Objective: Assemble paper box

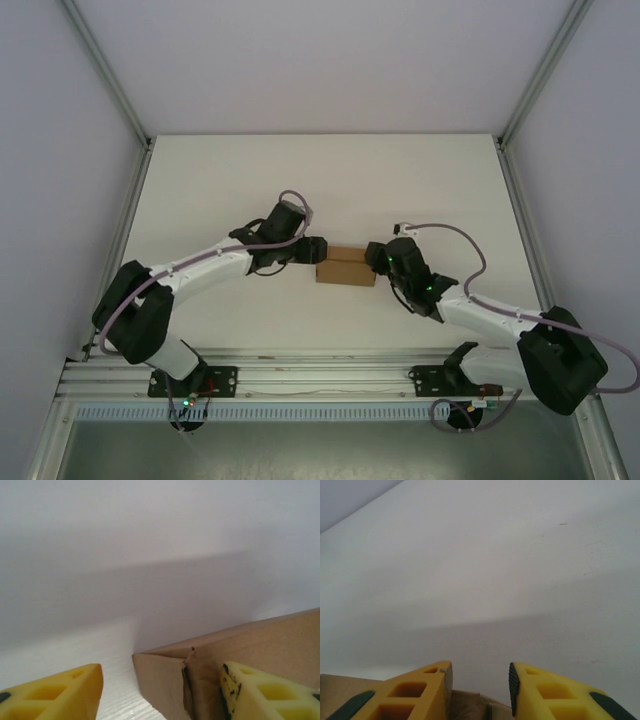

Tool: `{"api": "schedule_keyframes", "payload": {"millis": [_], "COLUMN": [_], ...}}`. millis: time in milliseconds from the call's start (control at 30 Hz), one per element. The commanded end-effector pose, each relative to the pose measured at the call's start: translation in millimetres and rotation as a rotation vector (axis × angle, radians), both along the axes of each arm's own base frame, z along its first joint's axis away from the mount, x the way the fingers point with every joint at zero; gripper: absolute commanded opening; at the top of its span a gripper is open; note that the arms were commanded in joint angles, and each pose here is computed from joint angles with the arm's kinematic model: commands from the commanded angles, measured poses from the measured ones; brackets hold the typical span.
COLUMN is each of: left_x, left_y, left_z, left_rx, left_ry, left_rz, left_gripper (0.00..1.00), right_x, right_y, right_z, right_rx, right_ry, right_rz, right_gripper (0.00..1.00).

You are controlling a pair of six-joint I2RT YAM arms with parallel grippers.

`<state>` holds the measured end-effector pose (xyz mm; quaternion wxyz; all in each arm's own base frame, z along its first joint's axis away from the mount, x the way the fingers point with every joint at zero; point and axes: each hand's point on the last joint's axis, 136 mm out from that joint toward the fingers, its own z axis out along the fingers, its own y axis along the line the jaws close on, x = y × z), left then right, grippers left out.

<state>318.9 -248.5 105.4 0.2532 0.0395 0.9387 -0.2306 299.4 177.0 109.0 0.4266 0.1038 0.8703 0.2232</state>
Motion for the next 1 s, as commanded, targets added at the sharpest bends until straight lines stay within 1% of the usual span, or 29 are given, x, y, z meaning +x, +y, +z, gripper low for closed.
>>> {"api": "schedule_keyframes", "payload": {"millis": [0,100,167,200,300,367,500,567,733,767,800,833,867,900,967], "left_x": [-30,-47,-55,-58,-64,-65,-65,-65,-61,-60,-58,-55,-51,-47,-38], "left_y": [10,14,15,16,20,19,19,19,17,15,14,11,9,6,0], "left_z": [-50,-69,-77,-81,-87,-88,-88,-86,-76,-73,-70,-64,-58,-52,-39], "left_rx": [-0.01,-0.06,-0.085,-0.087,-0.088,-0.106,-0.128,-0.138,-0.155,-0.156,-0.155,-0.154,-0.151,-0.15,-0.141], "left_ry": [0.14,0.188,0.202,0.207,0.204,0.196,0.175,0.163,0.125,0.117,0.111,0.098,0.085,0.071,0.043], "left_rz": [0.0,0.035,0.032,0.033,0.027,0.024,0.025,0.025,0.015,0.008,0.001,-0.01,-0.023,-0.034,-0.055], "left_gripper": [0.53,0.37,0.31,0.27,0.19,0.14,0.07,0.0,0.0,0.02,0.08,0.1,0.15,0.22,0.24], "right_x": [-34,-42,-48,-50,-56,-59,-60,-57,-52,-52,-49,-50,-47,-45,-39], "right_y": [-24,-25,-27,-27,-27,-30,-26,-26,-23,-23,-23,-25,-27,-27,-31], "right_z": [-69,-86,-97,-101,-107,-111,-112,-105,-85,-80,-74,-74,-65,-58,-46], "right_rx": [-0.124,-0.085,-0.067,-0.057,-0.036,-0.055,-0.081,-0.078,-0.071,-0.073,-0.073,-0.089,-0.093,-0.099,-0.117], "right_ry": [0.2,0.207,0.207,0.204,0.174,0.155,0.124,0.086,0.035,0.033,0.031,0.048,0.042,0.037,0.029], "right_rz": [-0.009,-0.005,0.0,0.005,0.029,0.051,0.105,0.103,0.115,0.113,0.11,0.1,0.081,0.075,0.041], "right_gripper": [0.33,0.31,0.3,0.29,0.23,0.19,0.13,0.12,0.11,0.12,0.16,0.19,0.23,0.26,0.34]}}
